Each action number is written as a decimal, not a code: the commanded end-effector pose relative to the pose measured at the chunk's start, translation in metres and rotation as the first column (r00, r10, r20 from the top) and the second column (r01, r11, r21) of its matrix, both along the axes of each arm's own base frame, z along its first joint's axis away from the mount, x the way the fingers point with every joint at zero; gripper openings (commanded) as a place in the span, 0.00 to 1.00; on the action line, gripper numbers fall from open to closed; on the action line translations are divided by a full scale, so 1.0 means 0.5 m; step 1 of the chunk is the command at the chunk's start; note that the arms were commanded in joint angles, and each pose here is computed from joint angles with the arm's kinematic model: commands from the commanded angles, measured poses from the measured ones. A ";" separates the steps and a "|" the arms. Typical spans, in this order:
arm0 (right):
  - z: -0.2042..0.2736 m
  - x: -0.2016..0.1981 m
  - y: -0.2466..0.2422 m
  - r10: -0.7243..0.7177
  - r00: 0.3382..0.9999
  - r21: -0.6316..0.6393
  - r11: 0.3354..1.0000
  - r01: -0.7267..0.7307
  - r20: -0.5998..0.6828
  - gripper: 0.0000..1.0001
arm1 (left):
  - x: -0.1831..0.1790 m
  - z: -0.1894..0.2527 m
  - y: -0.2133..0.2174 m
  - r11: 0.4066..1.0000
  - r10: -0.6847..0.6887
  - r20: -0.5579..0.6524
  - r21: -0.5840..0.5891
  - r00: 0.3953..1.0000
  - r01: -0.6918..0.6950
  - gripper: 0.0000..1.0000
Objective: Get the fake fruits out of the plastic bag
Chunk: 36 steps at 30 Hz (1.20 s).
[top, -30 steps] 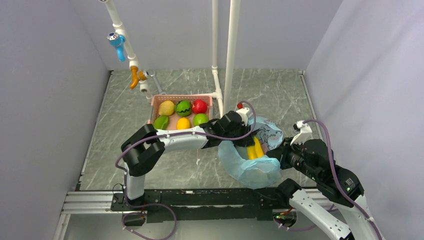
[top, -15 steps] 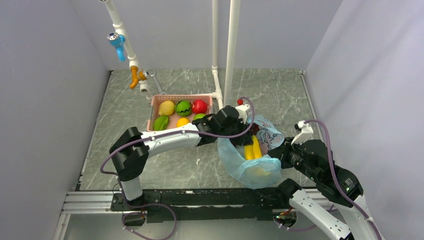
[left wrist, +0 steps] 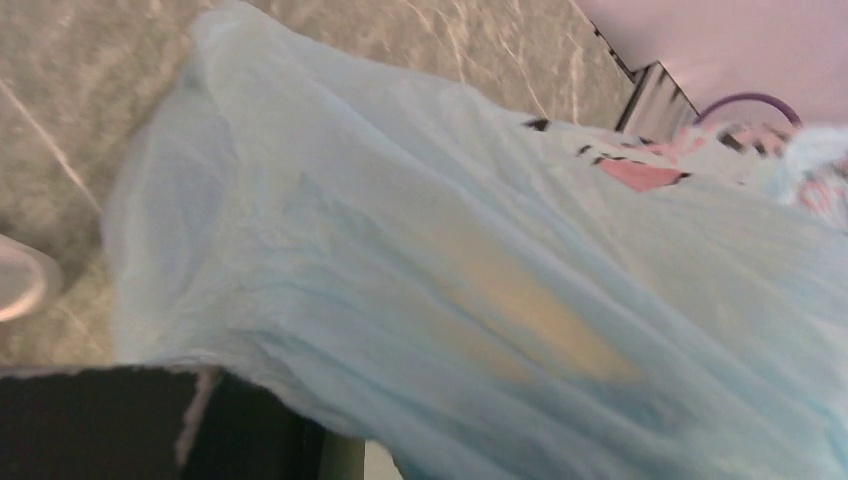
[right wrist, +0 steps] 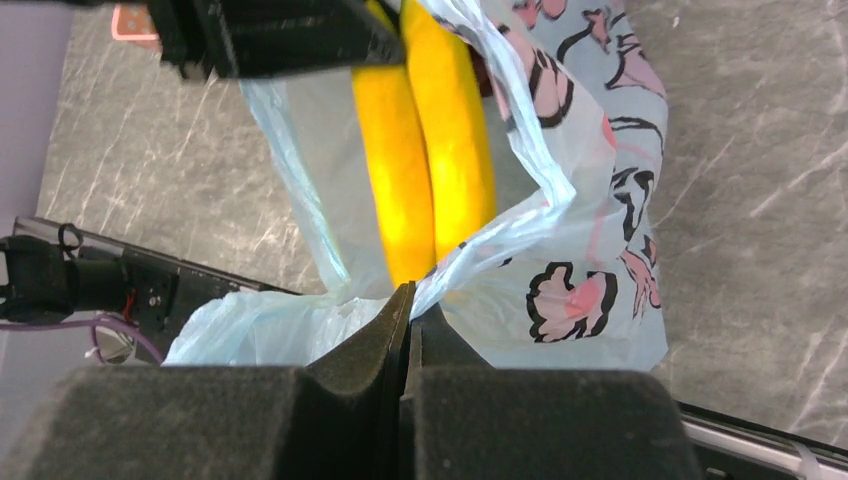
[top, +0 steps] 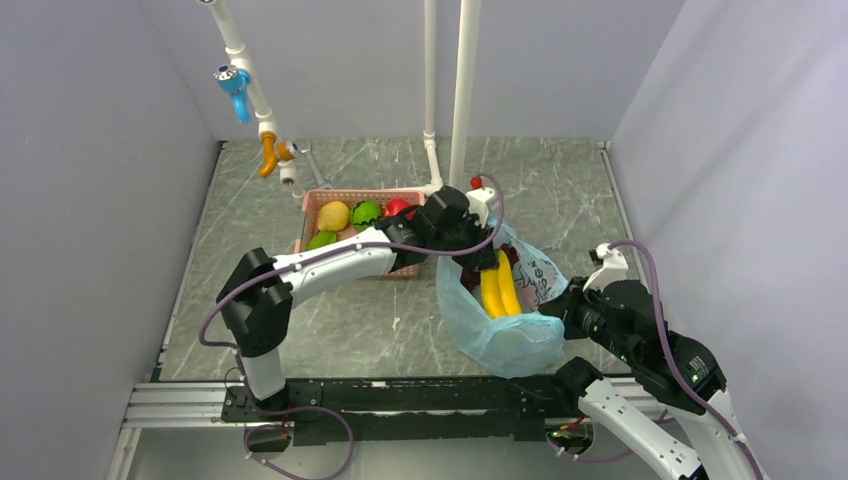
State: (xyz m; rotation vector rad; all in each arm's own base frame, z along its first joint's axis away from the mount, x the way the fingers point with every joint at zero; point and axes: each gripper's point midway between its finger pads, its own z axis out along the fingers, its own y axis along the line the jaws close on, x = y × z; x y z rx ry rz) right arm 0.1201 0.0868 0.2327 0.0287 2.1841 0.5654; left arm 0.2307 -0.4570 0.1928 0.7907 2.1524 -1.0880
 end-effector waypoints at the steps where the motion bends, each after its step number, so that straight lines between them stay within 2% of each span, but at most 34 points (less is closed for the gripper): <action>1: -0.002 -0.005 0.032 0.078 0.997 0.030 0.997 -0.077 -0.015 0.00 | 0.045 -0.018 -0.004 0.999 -0.045 0.030 0.026 0.999 0.044 0.01; 5: -0.002 -0.002 0.042 0.087 0.996 0.054 0.995 -0.086 -0.009 0.00 | 0.083 -0.082 0.005 0.987 -0.036 0.081 0.159 0.996 0.023 0.03; 9: -0.016 -0.001 0.037 0.079 0.997 0.039 0.996 -0.078 -0.015 0.00 | 0.097 -0.101 0.008 0.979 -0.045 0.110 0.202 0.993 0.022 0.02; 12: -0.021 -0.005 0.037 0.080 0.997 0.052 0.995 -0.080 -0.009 0.00 | 0.080 -0.066 0.002 0.987 -0.076 0.107 0.149 0.991 0.060 0.03; 15: -0.021 -0.009 0.040 0.098 0.995 0.062 0.993 -0.099 0.008 0.00 | 0.043 -0.009 -0.002 0.989 -0.145 0.127 0.045 0.981 0.140 0.03; 21: -0.022 -0.020 0.039 0.102 0.993 0.109 0.988 -0.107 0.055 0.00 | 0.003 0.083 0.024 0.962 -0.219 0.280 -0.100 0.935 0.255 0.00; 26: -0.025 -0.020 0.036 0.096 0.994 0.100 0.990 -0.100 0.044 0.00 | -0.002 0.133 0.033 0.930 -0.249 0.333 -0.179 0.909 0.320 0.00; 31: -0.020 -0.016 0.032 0.081 0.996 0.098 0.992 -0.085 0.048 0.00 | 0.005 0.153 0.020 0.909 -0.275 0.291 -0.232 0.916 0.346 0.00; 34: -0.018 -0.014 0.034 0.078 0.996 0.099 0.992 -0.082 0.046 0.00 | 0.029 0.120 0.012 0.936 -0.244 0.229 -0.200 0.942 0.291 0.00; 36: -0.019 -0.011 0.034 0.071 0.997 0.095 0.993 -0.074 0.037 0.00 | 0.062 0.083 0.010 0.972 -0.175 0.153 -0.133 0.973 0.196 0.00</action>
